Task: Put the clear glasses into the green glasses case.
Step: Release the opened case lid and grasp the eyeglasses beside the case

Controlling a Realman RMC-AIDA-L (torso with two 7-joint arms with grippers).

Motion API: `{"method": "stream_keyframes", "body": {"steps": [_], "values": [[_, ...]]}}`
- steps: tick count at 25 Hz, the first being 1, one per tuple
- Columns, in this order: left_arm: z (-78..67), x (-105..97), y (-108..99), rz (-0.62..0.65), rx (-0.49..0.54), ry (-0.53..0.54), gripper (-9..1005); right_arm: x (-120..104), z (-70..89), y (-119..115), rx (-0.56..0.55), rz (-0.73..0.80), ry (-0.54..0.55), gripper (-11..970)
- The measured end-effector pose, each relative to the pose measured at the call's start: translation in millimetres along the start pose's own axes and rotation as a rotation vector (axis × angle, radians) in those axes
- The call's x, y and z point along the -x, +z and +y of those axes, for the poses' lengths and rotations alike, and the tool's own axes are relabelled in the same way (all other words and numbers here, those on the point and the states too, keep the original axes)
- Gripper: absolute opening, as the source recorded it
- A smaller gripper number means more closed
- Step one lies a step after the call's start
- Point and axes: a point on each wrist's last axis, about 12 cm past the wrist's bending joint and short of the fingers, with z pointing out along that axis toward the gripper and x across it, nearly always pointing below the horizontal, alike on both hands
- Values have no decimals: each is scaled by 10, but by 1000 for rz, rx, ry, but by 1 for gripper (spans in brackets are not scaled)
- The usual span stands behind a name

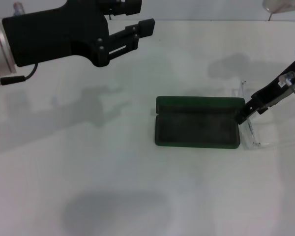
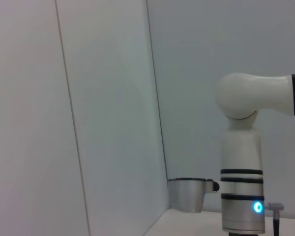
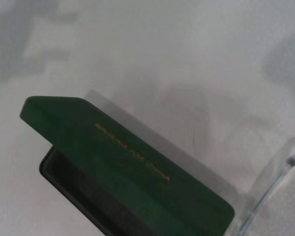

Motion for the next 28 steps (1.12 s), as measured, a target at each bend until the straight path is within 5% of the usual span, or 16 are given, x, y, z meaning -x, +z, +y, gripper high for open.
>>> {"method": "stream_keyframes", "body": {"steps": [14, 28], "values": [[-27, -67, -39, 2, -6, -24, 398, 18, 15, 140, -3, 13, -23, 705], [-28, -85, -59, -24, -2, -51, 397, -248, -137, 54, -10, 50, 17, 688]]}}
